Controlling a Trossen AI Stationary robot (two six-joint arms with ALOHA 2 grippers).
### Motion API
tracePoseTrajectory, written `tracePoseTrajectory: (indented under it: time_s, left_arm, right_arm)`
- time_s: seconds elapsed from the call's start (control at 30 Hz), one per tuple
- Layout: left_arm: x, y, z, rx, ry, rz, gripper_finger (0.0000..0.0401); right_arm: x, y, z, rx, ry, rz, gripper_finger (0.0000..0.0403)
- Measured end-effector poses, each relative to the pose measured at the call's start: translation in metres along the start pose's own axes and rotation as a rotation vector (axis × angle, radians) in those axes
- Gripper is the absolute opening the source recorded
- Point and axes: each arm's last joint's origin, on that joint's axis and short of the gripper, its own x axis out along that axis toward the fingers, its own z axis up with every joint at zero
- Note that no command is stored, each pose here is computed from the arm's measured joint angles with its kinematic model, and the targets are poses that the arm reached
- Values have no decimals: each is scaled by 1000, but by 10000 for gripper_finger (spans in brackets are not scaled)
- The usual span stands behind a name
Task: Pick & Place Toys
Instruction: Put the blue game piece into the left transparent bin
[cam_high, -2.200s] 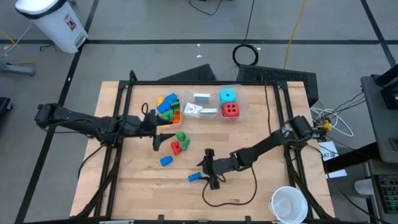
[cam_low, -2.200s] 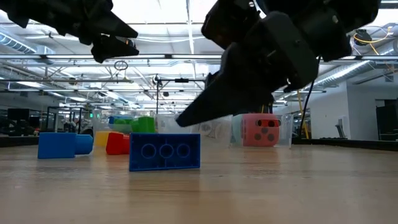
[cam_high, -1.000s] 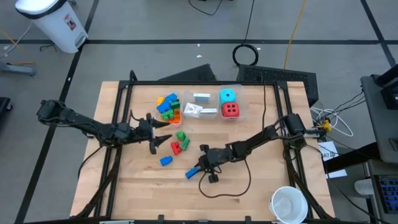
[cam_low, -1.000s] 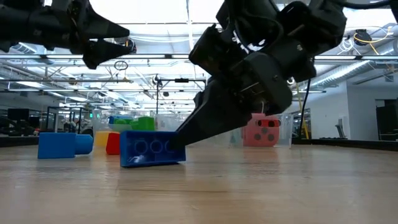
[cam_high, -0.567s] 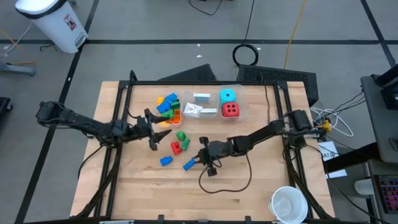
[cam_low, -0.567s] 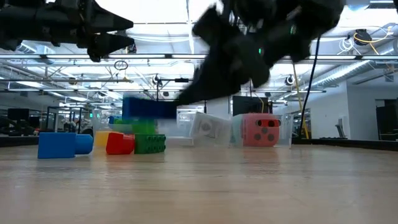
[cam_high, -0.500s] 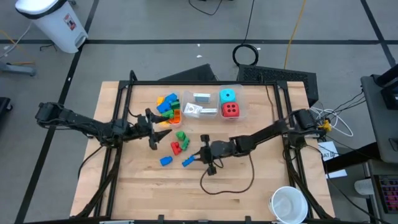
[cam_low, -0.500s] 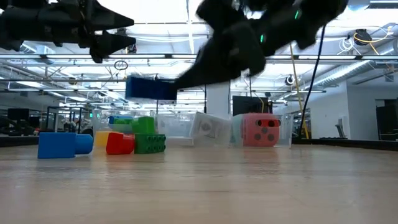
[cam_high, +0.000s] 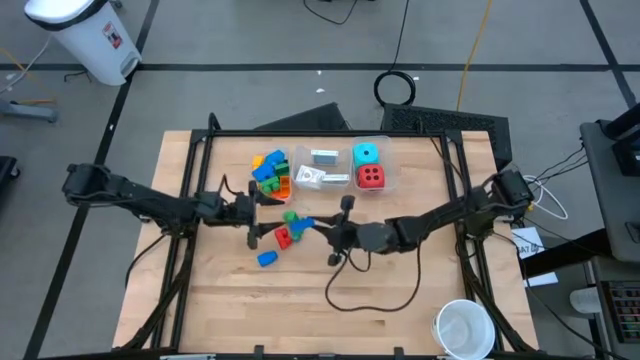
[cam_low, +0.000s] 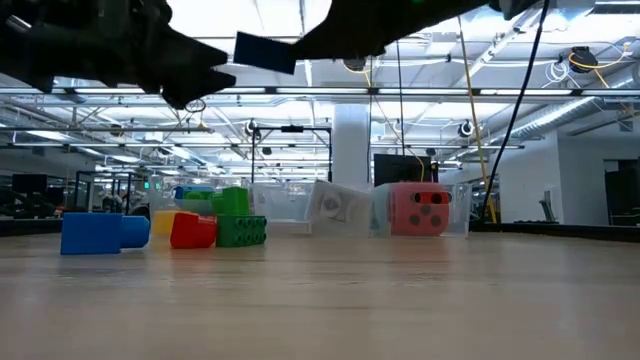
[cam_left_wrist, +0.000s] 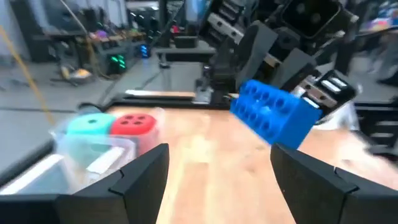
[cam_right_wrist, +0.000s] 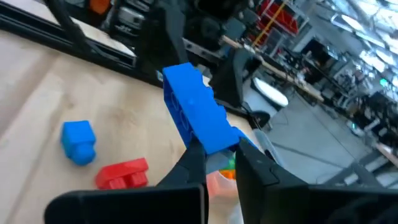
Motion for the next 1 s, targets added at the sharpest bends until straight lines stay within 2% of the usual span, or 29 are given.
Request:
tracePoseTrajectory:
  time_s: [0.1, 0.3, 0.43, 0.67, 0.8, 1.0]
  left_arm:
    - [7, -3, -4, 80, 9, 14, 282]
    - [21, -11, -6, 204, 46, -17, 282]
    - [31, -14, -2, 197, 44, -20, 282]
    - [45, -19, -5, 180, 75, -35, 279]
    - [53, -25, -6, 184, 89, -57, 240]
    - [56, -31, -4, 162, 89, -36, 129]
  right_arm:
    - [7, -9, -6, 38, 30, -19, 16]
    - [16, -20, -12, 100, 22, 50, 16]
    - [17, -19, -12, 107, -1, 109, 16]
    - [13, -14, -9, 109, -13, 123, 15]
    - [12, -11, -9, 117, -3, 134, 15]
    - [9, -7, -10, 171, 27, 139, 15]
